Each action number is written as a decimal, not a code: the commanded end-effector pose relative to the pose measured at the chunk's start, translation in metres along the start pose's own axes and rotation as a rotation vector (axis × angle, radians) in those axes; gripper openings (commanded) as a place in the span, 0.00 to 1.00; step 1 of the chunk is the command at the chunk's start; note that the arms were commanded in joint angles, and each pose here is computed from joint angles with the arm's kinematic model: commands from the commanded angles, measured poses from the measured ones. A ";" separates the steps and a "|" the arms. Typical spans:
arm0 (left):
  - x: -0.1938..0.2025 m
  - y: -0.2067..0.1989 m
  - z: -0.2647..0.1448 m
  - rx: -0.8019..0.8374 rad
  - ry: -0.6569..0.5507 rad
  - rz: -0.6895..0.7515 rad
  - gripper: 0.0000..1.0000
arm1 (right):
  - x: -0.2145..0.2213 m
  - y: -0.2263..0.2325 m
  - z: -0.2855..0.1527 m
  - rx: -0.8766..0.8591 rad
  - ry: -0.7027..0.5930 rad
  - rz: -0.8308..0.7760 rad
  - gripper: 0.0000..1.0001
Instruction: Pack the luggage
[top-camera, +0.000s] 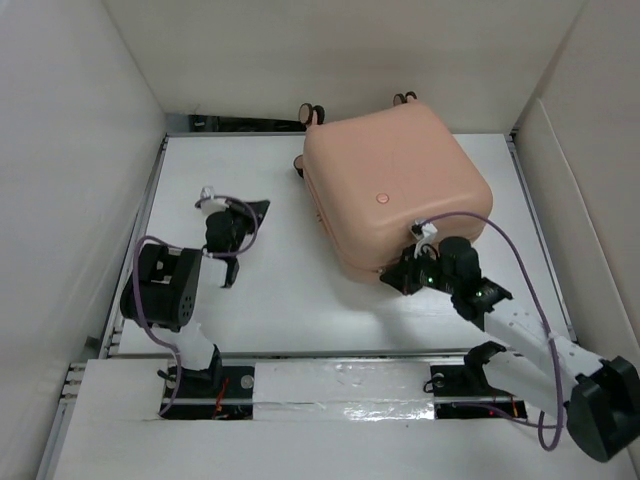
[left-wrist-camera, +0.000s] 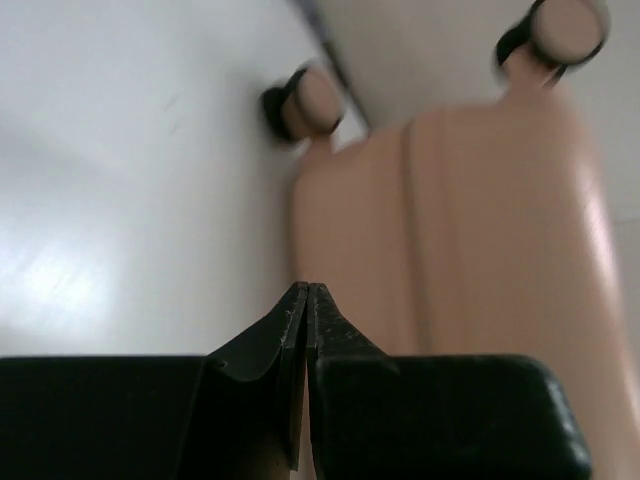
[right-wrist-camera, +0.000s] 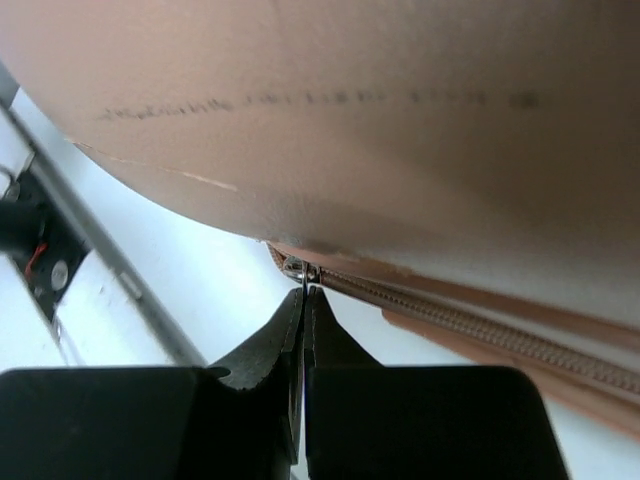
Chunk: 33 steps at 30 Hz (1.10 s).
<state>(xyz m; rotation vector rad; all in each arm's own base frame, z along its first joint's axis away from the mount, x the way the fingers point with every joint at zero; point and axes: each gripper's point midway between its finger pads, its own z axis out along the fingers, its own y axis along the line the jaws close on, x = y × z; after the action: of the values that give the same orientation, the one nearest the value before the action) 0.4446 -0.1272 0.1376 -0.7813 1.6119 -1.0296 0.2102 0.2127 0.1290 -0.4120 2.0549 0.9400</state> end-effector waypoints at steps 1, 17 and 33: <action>0.002 -0.027 -0.049 0.133 -0.060 0.048 0.00 | -0.119 0.007 0.000 -0.038 -0.305 -0.141 0.00; 0.037 -0.077 -0.011 0.068 0.179 0.291 0.90 | -0.035 -0.022 -0.076 0.185 -0.322 0.058 0.00; 0.032 -0.130 0.126 0.101 0.219 0.279 0.99 | -0.023 -0.014 -0.069 0.139 -0.242 0.058 0.00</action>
<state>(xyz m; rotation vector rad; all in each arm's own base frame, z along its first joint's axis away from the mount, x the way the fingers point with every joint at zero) 0.5460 -0.2274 0.2040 -0.4234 1.8115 -0.9833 0.2010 0.1357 0.1440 -0.0792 1.9603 0.7377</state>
